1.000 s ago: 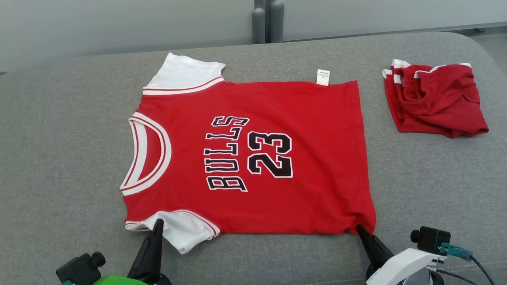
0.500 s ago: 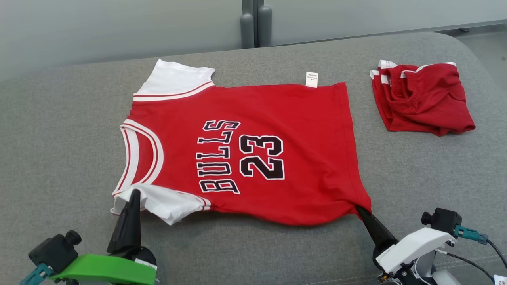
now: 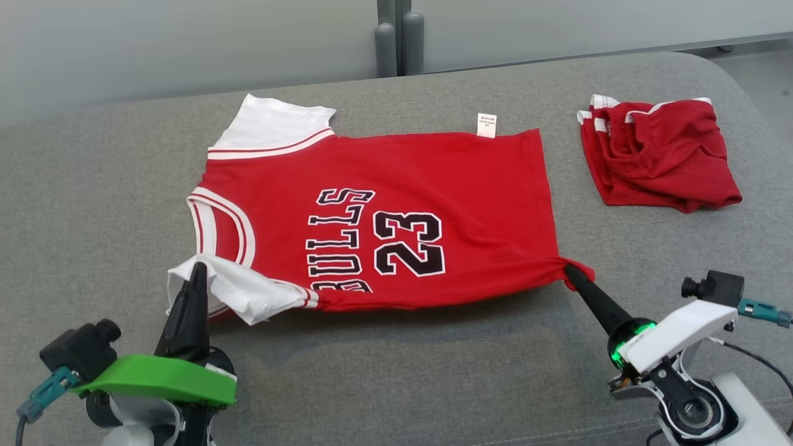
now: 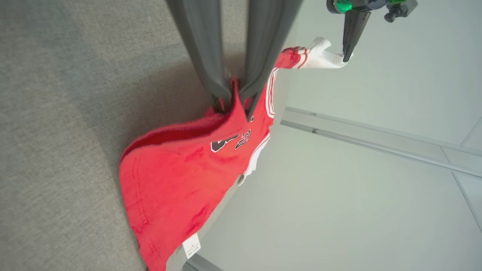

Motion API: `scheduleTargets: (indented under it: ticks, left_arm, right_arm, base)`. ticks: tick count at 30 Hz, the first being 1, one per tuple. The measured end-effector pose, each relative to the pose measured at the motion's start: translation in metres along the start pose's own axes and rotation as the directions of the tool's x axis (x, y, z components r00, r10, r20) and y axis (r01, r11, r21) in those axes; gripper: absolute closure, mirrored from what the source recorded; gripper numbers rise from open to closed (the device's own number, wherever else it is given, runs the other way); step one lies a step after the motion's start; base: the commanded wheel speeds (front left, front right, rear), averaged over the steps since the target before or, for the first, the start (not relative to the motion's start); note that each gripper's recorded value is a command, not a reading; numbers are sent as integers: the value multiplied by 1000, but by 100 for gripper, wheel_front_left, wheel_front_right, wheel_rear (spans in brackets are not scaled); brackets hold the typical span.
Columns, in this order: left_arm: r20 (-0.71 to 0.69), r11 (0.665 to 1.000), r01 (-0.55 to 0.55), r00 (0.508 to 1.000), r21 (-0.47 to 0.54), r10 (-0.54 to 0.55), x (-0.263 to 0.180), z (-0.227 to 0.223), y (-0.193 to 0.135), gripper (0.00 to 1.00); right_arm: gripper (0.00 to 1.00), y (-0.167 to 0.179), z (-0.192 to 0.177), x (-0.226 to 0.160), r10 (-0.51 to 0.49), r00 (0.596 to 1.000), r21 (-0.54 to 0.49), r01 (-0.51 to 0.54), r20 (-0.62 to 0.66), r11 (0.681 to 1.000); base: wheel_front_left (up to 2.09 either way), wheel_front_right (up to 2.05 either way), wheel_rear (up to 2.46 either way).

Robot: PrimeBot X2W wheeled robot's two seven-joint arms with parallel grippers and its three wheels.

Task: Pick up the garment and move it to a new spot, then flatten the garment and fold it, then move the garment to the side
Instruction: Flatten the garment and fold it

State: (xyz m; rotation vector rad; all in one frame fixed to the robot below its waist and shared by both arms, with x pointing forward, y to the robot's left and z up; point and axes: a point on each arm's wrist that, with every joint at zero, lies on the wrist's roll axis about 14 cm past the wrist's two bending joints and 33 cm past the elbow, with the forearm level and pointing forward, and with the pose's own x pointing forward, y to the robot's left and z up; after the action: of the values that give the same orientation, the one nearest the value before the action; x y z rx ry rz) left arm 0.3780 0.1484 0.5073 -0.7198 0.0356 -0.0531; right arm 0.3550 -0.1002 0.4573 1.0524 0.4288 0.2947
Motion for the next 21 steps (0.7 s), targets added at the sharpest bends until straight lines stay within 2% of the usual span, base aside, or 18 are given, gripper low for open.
scheduleTargets:
  ticks: [3, 9, 12, 21]
  left_arm:
    - [-4, 1000, 2, 1000, 15, -2, 8, -1, 0, 100]
    - [-32, 997, -10, 999, 74, 12, 34, -11, 4, 100]
    - [-73, 995, -13, 997, 98, 20, 44, -23, 7, 100]
    - [-103, 984, -18, 994, 177, 36, 76, -33, 14, 100]
  right_arm:
    - [100, -1, 6, 5, -5, 1000, -4, 5, -11, 1000]
    - [100, -32, 20, 27, -167, 982, -46, 164, -89, 985]
    - [100, -40, 25, 38, -216, 969, -84, 206, -122, 975]
    - [100, -50, 24, 70, -286, 937, -164, 256, -202, 953]
  base:
    - [0, 0, 0]
    - [0, 0, 0]
    - [0, 0, 0]
    - [0, 0, 0]
